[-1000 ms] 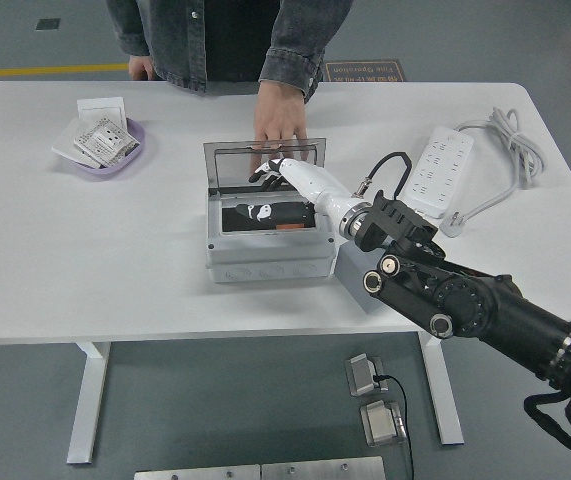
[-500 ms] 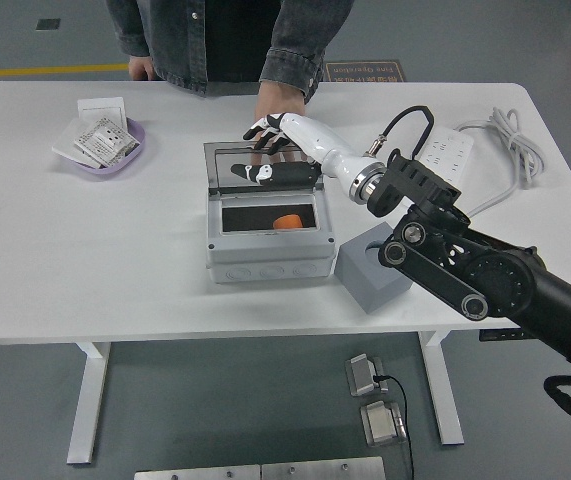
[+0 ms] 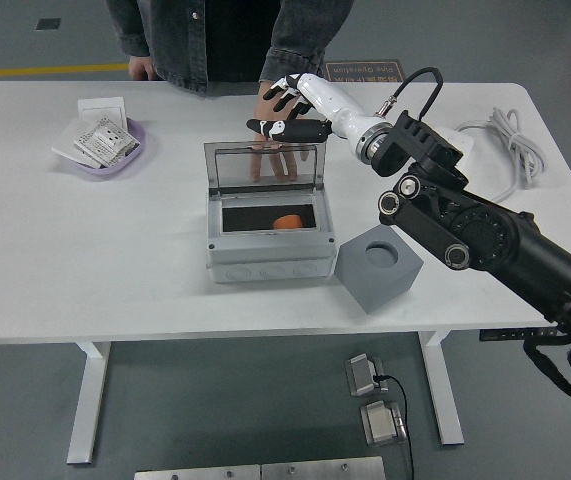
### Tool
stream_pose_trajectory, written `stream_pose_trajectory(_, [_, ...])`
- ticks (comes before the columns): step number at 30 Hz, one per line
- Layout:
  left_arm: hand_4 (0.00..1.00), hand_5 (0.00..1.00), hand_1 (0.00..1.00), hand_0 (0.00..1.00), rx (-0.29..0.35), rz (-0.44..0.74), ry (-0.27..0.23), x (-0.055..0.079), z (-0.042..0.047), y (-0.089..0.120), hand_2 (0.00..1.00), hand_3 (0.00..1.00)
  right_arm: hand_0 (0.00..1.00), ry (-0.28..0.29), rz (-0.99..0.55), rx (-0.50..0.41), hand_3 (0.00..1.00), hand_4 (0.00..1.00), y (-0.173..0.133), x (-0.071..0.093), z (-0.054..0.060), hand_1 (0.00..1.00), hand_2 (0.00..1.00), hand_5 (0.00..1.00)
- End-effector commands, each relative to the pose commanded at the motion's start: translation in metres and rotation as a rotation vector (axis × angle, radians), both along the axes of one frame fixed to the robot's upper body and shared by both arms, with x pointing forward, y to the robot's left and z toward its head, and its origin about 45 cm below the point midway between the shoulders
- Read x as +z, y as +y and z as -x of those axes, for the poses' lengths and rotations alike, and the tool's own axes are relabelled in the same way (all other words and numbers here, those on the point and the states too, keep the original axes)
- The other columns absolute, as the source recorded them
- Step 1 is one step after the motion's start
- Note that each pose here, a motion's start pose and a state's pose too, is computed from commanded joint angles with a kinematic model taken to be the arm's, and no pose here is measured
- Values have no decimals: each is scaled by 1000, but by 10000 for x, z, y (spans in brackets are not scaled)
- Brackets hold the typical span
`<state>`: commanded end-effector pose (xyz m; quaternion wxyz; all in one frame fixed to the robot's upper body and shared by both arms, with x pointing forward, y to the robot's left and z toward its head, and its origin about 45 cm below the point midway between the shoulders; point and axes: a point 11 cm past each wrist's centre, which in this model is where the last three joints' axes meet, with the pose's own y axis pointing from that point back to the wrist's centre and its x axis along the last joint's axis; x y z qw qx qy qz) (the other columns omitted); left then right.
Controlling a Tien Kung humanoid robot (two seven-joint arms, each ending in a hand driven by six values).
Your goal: Pick up the cylinder from the cube,place it in the box,flap close box
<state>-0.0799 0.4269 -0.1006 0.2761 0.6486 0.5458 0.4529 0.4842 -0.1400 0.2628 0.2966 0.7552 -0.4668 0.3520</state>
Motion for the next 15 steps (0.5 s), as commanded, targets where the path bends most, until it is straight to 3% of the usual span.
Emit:
stream_pose_trajectory(6, [737,520,699,690,-1,0,1,2,-2,4,562,642,643,52,29,-39,733,866,-64,-264,-22,549,647,631])
stream_pose_trajectory(15, [738,517,699,690,0,-1,8,9,30,12,563,642,645,44,34,-21,721,861,-55,-317,71,545,640,629])
